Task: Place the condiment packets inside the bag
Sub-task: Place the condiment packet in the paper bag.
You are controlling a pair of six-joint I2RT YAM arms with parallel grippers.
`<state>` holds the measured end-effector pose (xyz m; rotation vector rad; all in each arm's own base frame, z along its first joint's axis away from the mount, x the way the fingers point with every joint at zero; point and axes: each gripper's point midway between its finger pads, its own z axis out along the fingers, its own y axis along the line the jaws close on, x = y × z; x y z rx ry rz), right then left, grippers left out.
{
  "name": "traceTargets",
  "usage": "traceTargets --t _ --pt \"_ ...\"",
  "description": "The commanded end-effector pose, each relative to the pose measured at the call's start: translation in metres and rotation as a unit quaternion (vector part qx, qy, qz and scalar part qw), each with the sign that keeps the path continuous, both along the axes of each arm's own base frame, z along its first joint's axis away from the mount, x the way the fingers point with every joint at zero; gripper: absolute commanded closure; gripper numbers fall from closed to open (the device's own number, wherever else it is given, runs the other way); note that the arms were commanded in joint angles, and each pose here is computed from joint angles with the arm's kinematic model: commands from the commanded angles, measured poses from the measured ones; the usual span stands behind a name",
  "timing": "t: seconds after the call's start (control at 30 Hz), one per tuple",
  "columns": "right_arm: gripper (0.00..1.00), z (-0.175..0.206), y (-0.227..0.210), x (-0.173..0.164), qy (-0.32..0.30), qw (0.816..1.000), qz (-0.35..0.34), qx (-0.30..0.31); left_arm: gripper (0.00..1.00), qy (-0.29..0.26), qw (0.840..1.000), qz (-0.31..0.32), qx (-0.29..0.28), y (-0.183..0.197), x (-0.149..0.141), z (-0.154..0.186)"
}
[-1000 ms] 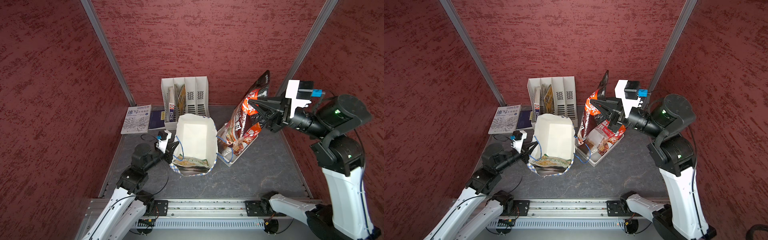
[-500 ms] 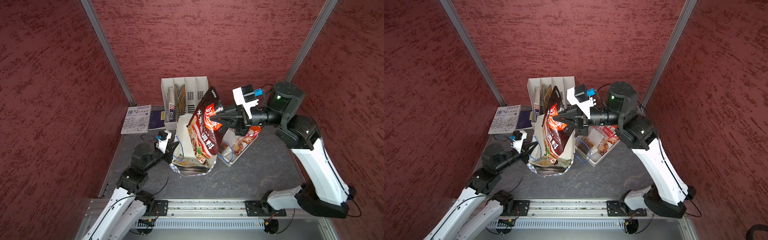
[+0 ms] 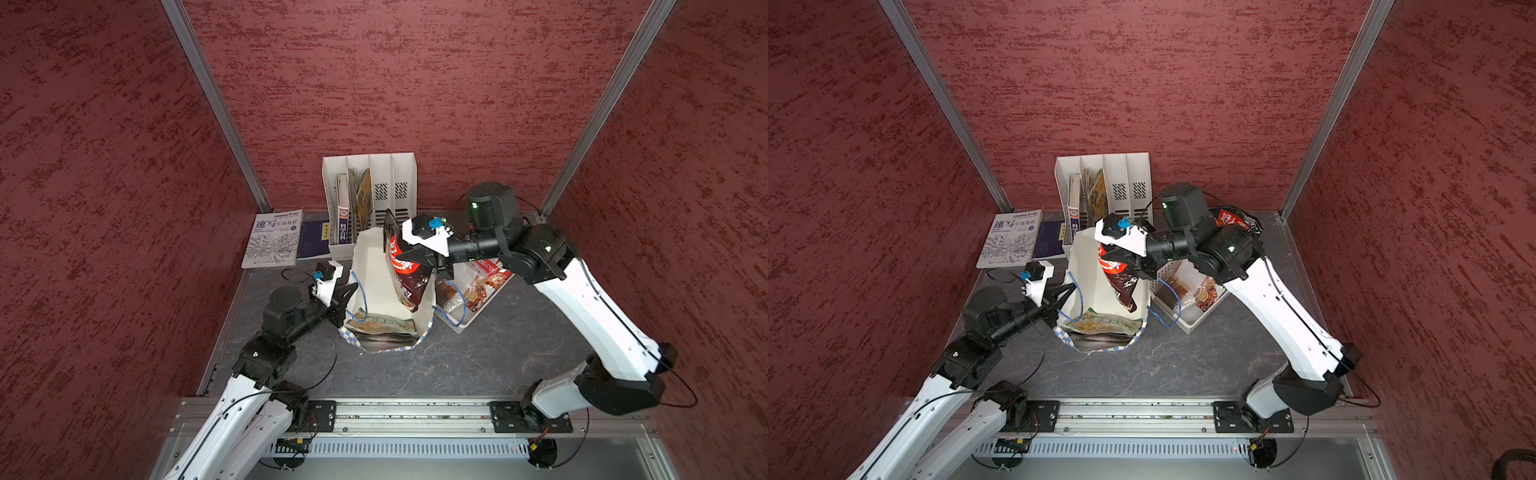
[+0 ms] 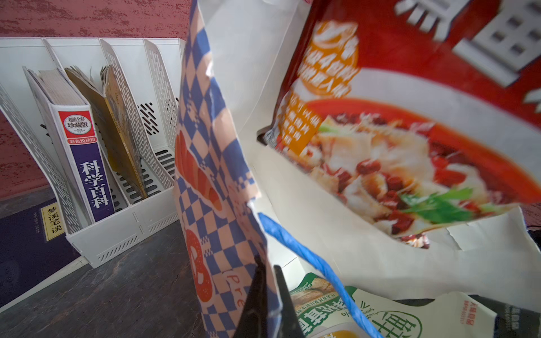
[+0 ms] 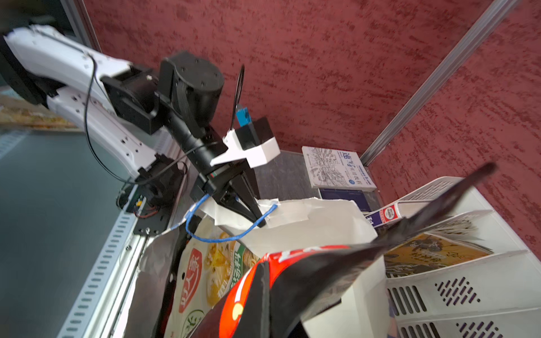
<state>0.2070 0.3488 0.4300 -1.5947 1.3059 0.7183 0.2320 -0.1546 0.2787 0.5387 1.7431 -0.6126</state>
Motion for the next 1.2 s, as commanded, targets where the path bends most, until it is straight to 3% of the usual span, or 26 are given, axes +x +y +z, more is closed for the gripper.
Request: traceTargets --t 0.0,0.1,0.23,0.4,0.6,0.83,1.0,1.17 --pt "1.0 -0.011 0.003 0.007 -0.107 0.993 -0.004 -0.05 1.0 -0.03 0.999 -0.007 -0.008 -0.002 -0.002 0.02" --pt "1.0 -0.028 0.004 0.021 -0.171 0.98 -0.017 -0.102 1.0 -0.03 0.999 -0.007 -0.009 -0.002 -0.002 0.02" --pt "1.0 -0.048 0.0 0.034 -0.278 0.947 -0.014 -0.159 1.0 -0.029 1.0 -0.007 -0.006 -0.002 -0.002 0.019" --pt "1.0 -0.049 0.002 0.03 -0.382 0.911 0.005 -0.155 1.0 -0.03 1.0 -0.006 -0.004 -0.001 -0.002 0.018" --pt "1.0 -0.068 0.014 0.024 -0.389 0.907 0.032 -0.158 1.0 -0.027 1.0 -0.006 -0.006 -0.002 -0.001 0.018" --pt "1.0 -0.106 0.018 0.009 -0.334 0.924 0.06 -0.178 1.0 -0.03 1.0 -0.004 -0.006 -0.001 -0.002 0.019" --pt "0.82 -0.113 0.008 -0.001 -0.303 0.932 0.056 -0.19 1.0 -0.028 1.0 -0.005 -0.005 -0.001 0.0 0.018" --pt "0.43 -0.086 0.001 -0.024 -0.278 0.949 0.057 -0.138 1.0 -0.024 1.0 -0.006 -0.005 -0.002 0.0 0.016"
